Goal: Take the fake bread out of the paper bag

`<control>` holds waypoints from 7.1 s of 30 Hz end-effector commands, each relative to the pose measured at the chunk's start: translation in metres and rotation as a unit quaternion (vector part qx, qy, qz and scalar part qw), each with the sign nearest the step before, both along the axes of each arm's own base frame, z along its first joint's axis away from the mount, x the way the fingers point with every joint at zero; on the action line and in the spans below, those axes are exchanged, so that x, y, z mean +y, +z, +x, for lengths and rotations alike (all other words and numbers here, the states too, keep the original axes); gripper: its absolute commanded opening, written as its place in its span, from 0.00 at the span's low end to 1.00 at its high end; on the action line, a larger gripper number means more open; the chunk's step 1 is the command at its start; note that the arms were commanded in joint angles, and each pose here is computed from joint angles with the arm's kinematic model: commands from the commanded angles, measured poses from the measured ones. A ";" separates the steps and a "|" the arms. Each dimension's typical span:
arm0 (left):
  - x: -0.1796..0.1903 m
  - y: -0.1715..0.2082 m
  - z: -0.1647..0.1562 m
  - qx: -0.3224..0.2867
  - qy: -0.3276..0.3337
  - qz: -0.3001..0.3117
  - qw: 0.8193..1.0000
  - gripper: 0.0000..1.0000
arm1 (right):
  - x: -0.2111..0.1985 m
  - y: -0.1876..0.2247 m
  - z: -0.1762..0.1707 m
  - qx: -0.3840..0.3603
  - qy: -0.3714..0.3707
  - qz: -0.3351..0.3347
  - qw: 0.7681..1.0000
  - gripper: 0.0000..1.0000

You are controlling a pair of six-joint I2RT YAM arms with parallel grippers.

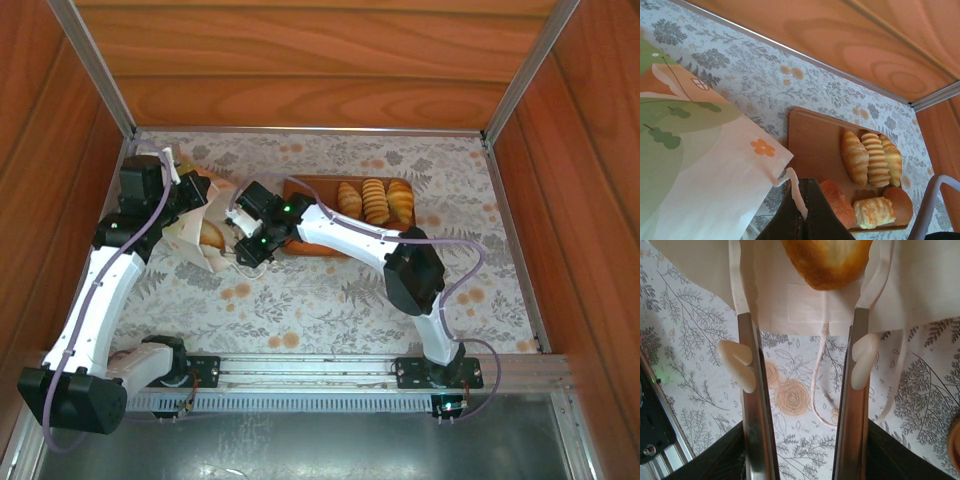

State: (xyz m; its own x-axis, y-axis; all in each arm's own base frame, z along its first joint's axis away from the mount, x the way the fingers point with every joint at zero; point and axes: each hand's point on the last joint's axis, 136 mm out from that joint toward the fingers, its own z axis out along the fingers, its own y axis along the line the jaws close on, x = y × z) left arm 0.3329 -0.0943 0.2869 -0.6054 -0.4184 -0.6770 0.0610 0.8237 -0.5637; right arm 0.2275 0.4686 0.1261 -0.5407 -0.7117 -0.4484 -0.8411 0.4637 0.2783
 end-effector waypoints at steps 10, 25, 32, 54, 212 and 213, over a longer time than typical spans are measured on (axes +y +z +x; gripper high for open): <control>-0.005 0.011 0.002 -0.020 -0.014 0.000 1.000 0.00 | 0.014 -0.016 0.013 0.007 0.019 -0.041 0.999 0.62; -0.003 0.007 0.003 -0.015 -0.007 0.004 1.000 0.00 | 0.002 0.012 0.022 -0.033 -0.009 -0.036 0.999 0.31; 0.001 0.007 0.004 -0.016 0.002 0.008 1.000 0.00 | -0.019 0.031 0.020 -0.063 -0.023 -0.033 0.997 0.30; 0.007 0.010 0.008 -0.020 0.022 0.009 1.000 0.00 | -0.063 0.059 -0.010 -0.085 0.007 -0.015 0.996 0.31; 0.013 0.026 -0.001 -0.065 0.037 0.002 0.997 0.00 | -0.501 -0.044 0.140 0.075 -0.591 -0.098 0.798 0.47; 0.014 0.026 -0.001 -0.065 0.037 0.003 0.997 0.00 | -0.502 -0.048 0.140 0.076 -0.587 -0.103 0.799 0.48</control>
State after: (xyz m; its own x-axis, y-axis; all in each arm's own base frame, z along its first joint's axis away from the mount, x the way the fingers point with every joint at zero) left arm 0.3331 -0.0797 0.2992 -0.5076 -0.4649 -0.7254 0.0342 0.8304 -0.5561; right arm 0.3587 -0.0323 0.0796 -0.9293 0.2764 -0.2451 0.2486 0.9586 0.1385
